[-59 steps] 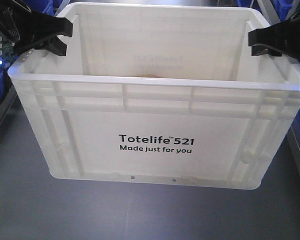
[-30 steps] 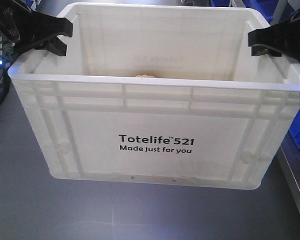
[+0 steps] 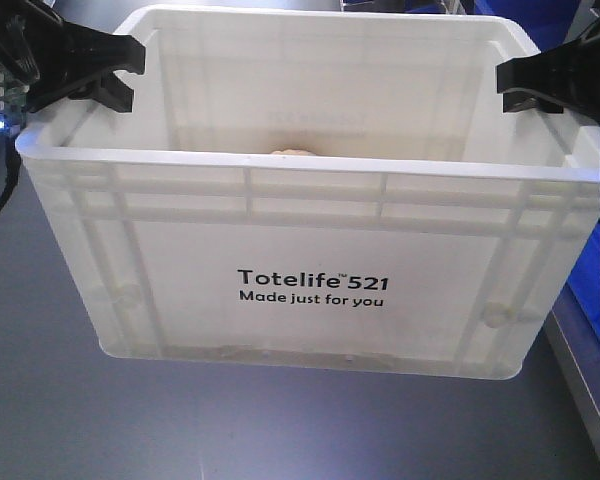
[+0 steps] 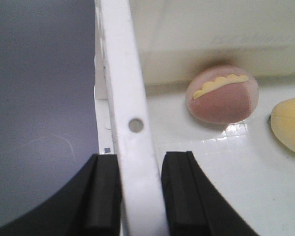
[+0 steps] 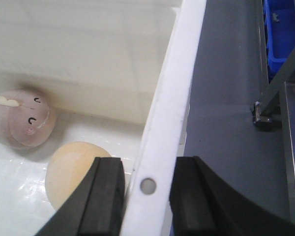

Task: Place moving items into box and shelve
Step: 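Carry the crate up to the blue-bin shelving with both grippers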

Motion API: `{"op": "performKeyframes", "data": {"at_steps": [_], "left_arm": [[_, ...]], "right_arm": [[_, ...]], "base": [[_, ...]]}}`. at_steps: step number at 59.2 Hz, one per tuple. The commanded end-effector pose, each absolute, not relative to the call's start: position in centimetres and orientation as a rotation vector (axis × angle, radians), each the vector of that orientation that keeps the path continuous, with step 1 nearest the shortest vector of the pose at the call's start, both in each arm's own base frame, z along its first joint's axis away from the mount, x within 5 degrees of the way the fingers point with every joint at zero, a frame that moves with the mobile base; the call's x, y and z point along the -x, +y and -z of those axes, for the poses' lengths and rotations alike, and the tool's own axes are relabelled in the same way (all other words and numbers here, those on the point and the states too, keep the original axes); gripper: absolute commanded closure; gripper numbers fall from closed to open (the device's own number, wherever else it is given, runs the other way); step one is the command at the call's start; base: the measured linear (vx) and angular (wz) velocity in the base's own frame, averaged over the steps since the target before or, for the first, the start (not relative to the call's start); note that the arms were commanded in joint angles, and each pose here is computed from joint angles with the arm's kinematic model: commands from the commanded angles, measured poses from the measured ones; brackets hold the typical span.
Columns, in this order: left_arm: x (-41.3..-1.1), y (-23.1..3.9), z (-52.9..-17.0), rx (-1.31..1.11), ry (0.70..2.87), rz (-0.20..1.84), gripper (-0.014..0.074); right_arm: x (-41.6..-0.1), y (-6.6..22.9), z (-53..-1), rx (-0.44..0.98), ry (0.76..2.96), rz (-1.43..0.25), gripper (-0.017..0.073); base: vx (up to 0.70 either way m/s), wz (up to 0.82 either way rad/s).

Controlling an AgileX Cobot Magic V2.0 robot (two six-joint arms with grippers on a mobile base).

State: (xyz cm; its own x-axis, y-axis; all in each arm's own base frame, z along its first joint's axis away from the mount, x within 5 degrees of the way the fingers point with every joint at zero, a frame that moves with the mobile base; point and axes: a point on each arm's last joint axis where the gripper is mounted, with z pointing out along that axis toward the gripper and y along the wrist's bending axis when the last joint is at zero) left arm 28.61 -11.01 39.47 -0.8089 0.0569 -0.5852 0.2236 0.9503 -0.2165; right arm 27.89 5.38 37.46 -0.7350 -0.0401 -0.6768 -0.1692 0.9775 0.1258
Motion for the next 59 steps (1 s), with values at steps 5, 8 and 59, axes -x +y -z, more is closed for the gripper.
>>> {"op": "performKeyframes", "data": {"at_steps": [5,8,59], "left_arm": [[-27.4,-11.62,-43.65,-0.186,2.259,0.524,0.0599],[-27.4,-11.62,-43.65,-0.186,2.259,0.524,0.0599],[-27.4,-11.62,-43.65,-0.186,2.259,0.524,0.0599]], "right_arm": [[-27.66,5.47,-40.48,0.097,2.212,-0.283,0.0565],[-27.65,5.47,-40.47,0.097,2.213,-0.283,0.0565],[-27.65,5.47,-40.47,0.097,2.213,-0.283,0.0565]], "base": [[0.45,-0.06],[0.45,-0.05],[0.43,0.07]]}}
